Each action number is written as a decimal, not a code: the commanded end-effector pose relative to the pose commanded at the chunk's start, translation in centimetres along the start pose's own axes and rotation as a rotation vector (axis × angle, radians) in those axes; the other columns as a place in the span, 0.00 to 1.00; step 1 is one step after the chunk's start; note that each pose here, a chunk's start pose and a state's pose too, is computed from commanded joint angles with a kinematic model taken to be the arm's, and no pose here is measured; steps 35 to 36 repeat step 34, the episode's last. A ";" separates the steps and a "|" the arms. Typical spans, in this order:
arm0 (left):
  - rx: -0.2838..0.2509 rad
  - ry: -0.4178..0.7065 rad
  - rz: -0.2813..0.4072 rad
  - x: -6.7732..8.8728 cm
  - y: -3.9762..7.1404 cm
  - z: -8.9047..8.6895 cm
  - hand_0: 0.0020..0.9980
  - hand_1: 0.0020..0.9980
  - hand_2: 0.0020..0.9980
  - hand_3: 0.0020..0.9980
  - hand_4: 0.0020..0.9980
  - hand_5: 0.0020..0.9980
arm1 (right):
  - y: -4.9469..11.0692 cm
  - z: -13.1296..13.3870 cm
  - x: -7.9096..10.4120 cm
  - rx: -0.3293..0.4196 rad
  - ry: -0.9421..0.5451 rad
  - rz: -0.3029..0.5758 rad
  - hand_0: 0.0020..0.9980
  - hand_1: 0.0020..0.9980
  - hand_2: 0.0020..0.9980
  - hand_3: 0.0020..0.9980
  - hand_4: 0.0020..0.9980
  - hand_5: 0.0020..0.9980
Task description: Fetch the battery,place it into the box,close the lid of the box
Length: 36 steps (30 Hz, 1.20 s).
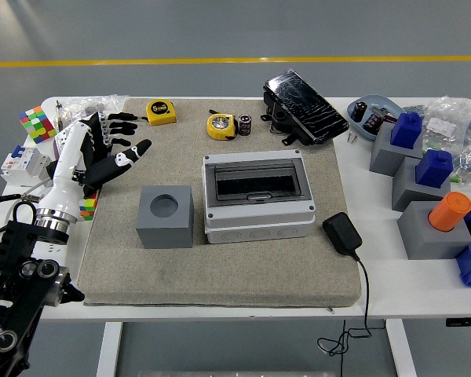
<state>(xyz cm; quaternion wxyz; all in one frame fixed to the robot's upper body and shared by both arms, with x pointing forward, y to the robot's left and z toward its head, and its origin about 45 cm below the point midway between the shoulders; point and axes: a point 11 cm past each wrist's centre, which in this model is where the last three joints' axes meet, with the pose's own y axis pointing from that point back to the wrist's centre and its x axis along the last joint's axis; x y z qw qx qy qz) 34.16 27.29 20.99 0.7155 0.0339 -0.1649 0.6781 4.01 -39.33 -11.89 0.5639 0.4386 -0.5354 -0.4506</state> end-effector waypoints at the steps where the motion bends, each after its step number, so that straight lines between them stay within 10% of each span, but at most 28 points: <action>1: 0.001 -0.001 0.003 0.1 0.0 0.0 0.43 0.58 0.58 0.61 0.96 0.34 | 0.0 0.0 0.0 0.000 0.000 0.000 0.64 0.67 0.67 0.60 0.99 0.59; 36: 0.004 -0.012 0.033 1.3 0.1 -0.1 0.43 0.58 0.58 0.61 0.96 0.34 | 0.0 -0.1 0.0 0.001 -0.001 0.000 0.64 0.67 0.67 0.61 0.99 0.59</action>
